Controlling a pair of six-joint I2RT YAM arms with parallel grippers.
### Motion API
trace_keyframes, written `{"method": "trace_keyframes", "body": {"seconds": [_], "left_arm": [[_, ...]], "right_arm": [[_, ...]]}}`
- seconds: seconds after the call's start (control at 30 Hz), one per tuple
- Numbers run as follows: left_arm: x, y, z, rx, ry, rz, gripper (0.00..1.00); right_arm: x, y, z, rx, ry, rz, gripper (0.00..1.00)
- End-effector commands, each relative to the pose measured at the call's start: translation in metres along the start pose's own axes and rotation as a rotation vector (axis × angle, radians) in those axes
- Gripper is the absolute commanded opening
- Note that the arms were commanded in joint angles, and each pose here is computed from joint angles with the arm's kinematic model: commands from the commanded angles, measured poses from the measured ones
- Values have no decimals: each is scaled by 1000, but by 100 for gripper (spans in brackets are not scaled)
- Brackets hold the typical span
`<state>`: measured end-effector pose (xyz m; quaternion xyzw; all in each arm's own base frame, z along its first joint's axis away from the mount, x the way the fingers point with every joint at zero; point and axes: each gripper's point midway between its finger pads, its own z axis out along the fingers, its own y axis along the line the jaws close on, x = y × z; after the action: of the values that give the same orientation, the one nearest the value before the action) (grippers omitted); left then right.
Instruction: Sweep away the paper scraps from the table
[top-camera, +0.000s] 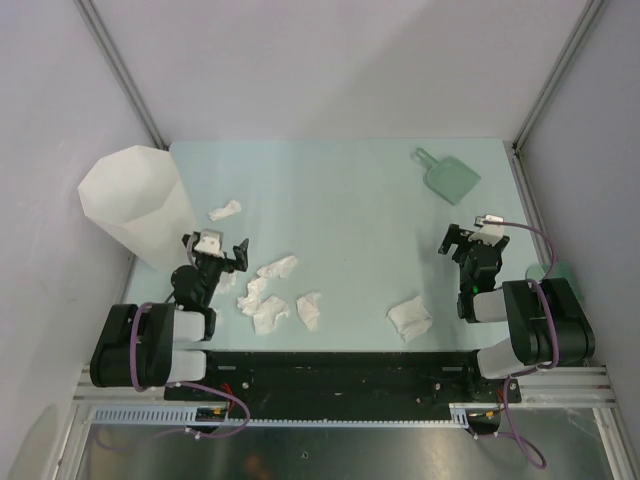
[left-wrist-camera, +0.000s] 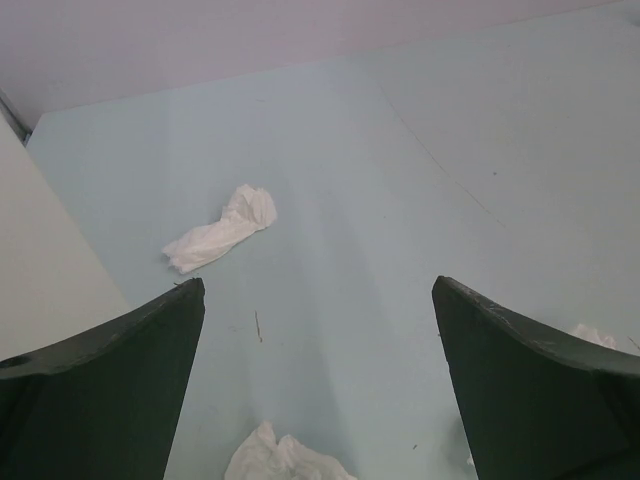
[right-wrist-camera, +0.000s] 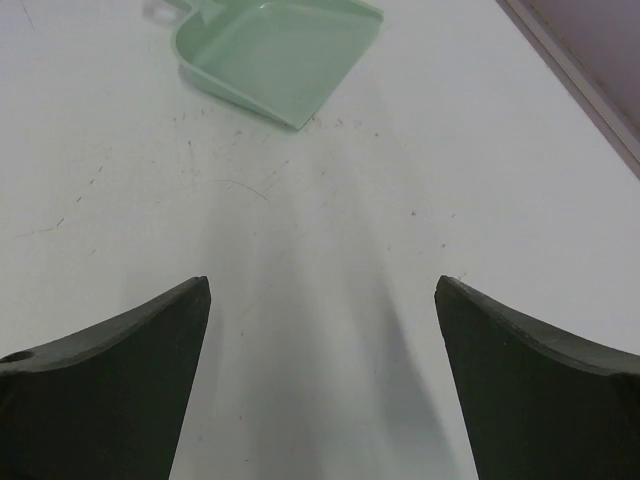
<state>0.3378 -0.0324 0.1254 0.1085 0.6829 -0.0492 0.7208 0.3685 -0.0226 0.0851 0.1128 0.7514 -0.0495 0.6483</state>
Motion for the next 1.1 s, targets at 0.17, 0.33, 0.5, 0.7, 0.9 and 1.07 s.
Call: {"method": "trace_keyframes", "body": {"seconds": [0.17,0.33,0.5,0.7,0.9,1.07], "left_arm": [[-9,7,13,-16,-12,-14,100],[-23,16,22,-47,57,-45,100],[-68,-9,36,148,65,-9,100],[-82,-35,40,321,174,-27,100],[-93,-50,40,350,298,48,100],[-99,-52,34,333,375,52,100]], "right_arm": [[-13,2,5,-4,-41,-4,100],[-27,4,8,-12,-54,5,100],[-59,-33,-20,212,3,212,100],[-65,-94,-77,546,48,552,99],[-45,-136,-101,754,84,635,100],[-18,-147,-88,753,187,755,100]]}}
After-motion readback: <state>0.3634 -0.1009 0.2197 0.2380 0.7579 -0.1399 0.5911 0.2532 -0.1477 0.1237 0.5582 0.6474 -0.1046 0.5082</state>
